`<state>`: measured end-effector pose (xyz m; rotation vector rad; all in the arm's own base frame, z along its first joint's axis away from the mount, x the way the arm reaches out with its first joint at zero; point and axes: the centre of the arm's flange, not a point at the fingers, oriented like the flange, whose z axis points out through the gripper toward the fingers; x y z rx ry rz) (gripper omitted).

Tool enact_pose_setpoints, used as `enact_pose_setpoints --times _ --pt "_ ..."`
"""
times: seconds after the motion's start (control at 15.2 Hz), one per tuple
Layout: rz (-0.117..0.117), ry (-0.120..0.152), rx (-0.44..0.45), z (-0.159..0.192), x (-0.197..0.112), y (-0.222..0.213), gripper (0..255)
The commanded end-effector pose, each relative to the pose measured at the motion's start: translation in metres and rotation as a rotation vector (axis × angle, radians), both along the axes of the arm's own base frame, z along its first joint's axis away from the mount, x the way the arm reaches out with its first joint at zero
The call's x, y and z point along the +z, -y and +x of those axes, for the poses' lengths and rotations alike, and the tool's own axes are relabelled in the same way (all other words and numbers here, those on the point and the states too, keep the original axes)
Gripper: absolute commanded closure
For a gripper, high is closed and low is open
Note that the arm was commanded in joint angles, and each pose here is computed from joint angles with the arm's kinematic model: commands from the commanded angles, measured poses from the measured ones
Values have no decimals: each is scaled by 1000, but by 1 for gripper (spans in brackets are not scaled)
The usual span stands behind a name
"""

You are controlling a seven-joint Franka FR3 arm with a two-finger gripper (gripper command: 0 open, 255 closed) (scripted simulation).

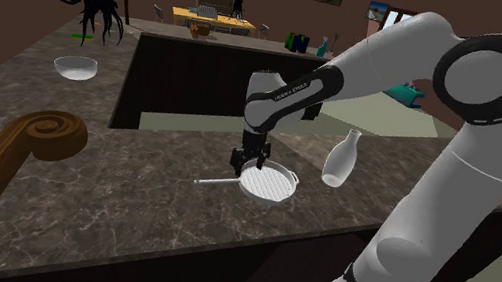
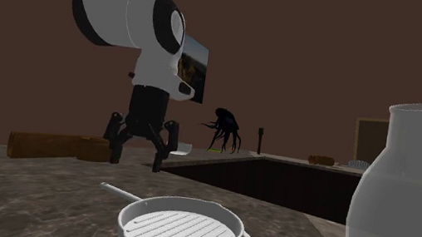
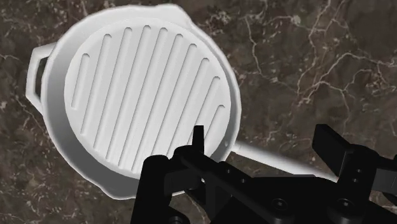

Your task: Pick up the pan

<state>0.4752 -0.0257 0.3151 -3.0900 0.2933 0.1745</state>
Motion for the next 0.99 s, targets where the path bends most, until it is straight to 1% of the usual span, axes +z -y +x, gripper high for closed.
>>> enact_pose_setpoints --times 0.0,0.07,0.53,0.66,0.73,0.92 --pt "-13 5 -27 15 -21 8 0" --pt "-17 6 -36 20 -27 9 0" --pt "-17 6 -36 20 -64 9 0" --pt "-17 6 -36 20 -67 9 0" --pt "-17 6 -36 21 -67 9 255" --pt "-17 6 -36 20 -67 9 255"
